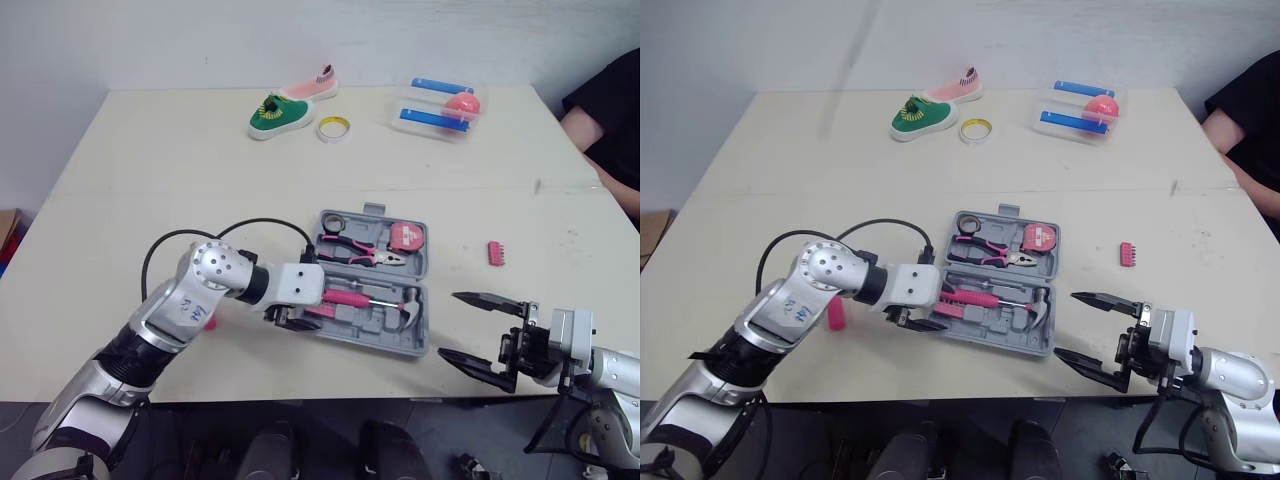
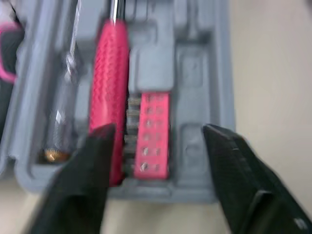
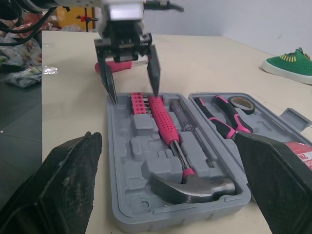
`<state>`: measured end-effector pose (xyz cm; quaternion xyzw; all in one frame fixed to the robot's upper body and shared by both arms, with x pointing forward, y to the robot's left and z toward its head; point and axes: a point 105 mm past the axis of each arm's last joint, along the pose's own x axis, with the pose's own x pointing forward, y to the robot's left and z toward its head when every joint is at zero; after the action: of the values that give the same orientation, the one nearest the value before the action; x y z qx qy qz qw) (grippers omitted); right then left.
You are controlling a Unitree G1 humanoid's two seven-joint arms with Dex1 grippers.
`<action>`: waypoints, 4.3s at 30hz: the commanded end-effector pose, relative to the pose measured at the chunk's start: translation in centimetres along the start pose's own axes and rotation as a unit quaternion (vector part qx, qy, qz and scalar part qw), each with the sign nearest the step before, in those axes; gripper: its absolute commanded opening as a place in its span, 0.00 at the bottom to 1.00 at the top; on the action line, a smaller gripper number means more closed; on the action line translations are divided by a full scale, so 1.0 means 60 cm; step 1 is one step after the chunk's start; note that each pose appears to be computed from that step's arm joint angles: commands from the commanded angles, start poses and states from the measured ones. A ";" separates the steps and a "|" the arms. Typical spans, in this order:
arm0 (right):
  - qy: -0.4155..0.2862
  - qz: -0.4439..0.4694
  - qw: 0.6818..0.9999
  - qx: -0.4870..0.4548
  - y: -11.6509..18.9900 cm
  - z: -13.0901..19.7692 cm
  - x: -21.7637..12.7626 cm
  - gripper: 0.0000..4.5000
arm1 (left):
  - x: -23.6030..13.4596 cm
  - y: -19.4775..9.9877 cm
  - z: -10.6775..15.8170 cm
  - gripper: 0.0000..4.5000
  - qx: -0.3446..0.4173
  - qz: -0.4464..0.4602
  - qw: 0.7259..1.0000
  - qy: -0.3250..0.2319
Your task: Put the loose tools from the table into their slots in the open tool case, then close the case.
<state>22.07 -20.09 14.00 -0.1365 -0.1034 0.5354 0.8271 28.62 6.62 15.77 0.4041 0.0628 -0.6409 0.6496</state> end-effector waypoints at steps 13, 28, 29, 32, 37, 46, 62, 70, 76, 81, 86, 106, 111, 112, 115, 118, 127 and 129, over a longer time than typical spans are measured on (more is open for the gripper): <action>-0.012 -0.006 1.000 -0.008 -0.007 0.007 -0.005 1.00 | -0.053 0.020 -0.039 0.23 -0.053 0.120 0.982 -0.134; -0.010 -0.013 1.000 -0.014 -0.010 0.009 0.000 1.00 | 0.008 -0.023 -0.092 0.01 -0.134 0.063 0.985 -0.084; -0.010 -0.014 1.000 -0.014 -0.010 0.010 0.000 1.00 | 0.011 -0.028 -0.095 0.01 -0.136 0.056 0.986 -0.077; -0.009 -0.017 1.000 -0.015 -0.012 0.012 -0.001 1.00 | 0.020 -0.044 -0.115 0.01 -0.145 0.028 0.989 -0.032; -0.009 -0.019 1.000 -0.017 -0.015 0.013 -0.001 1.00 | 0.036 -0.071 -0.148 0.01 -0.167 -0.029 0.984 0.054; -0.007 -0.032 0.999 -0.024 -0.021 0.014 -0.003 1.00 | 0.058 -0.055 -0.135 0.01 -0.171 -0.006 0.985 0.032; 0.158 -0.340 0.926 -0.043 -0.119 -0.037 -0.232 1.00 | -0.281 -0.034 -0.197 0.90 -0.230 0.413 0.874 -0.118; 0.220 -0.456 0.861 -0.040 -0.076 -0.083 -0.338 1.00 | -0.435 -0.202 -0.280 0.99 -0.318 0.583 0.748 0.009; 0.195 -0.445 0.873 -0.034 -0.081 -0.091 -0.312 1.00 | -0.441 -0.231 -0.278 0.99 -0.323 0.599 0.733 0.026; 0.147 -0.443 0.884 -0.034 -0.116 -0.082 -0.263 1.00 | -0.408 -0.184 -0.251 0.99 -0.302 0.578 0.758 -0.014; 0.112 -0.435 0.893 -0.019 -0.159 -0.056 -0.183 1.00 | -0.367 -0.110 -0.192 0.99 -0.263 0.538 0.797 -0.080; 0.204 -0.542 0.797 0.168 -0.221 -0.104 -0.032 1.00 | -0.172 -0.014 0.029 0.99 -0.177 0.224 0.916 -0.280; 0.209 -0.575 0.769 0.185 -0.226 -0.121 -0.046 1.00 | -0.151 -0.023 0.044 0.99 -0.173 0.186 0.923 -0.288; 0.208 -0.569 0.772 0.193 -0.224 -0.124 -0.043 1.00 | -0.151 -0.023 0.044 0.99 -0.173 0.185 0.923 -0.288; 0.205 -0.564 0.773 0.207 -0.222 -0.129 -0.041 1.00 | -0.151 -0.022 0.043 0.99 -0.175 0.189 0.922 -0.290; 0.207 -0.572 0.764 0.216 -0.224 -0.138 -0.046 1.00 | -0.148 -0.024 0.042 0.99 -0.176 0.187 0.922 -0.291; 0.214 -0.570 0.764 0.212 -0.230 -0.151 -0.032 1.00 | -0.142 -0.027 0.039 0.99 -0.180 0.178 0.922 -0.294; 0.218 -0.569 0.764 0.214 -0.228 -0.155 -0.030 1.00 | -0.143 -0.029 0.037 0.99 -0.182 0.178 0.922 -0.293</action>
<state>36.16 -27.95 10.84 0.0209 0.1197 -0.0586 0.9909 25.06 12.30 21.18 0.0729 -0.0744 -0.5777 0.8096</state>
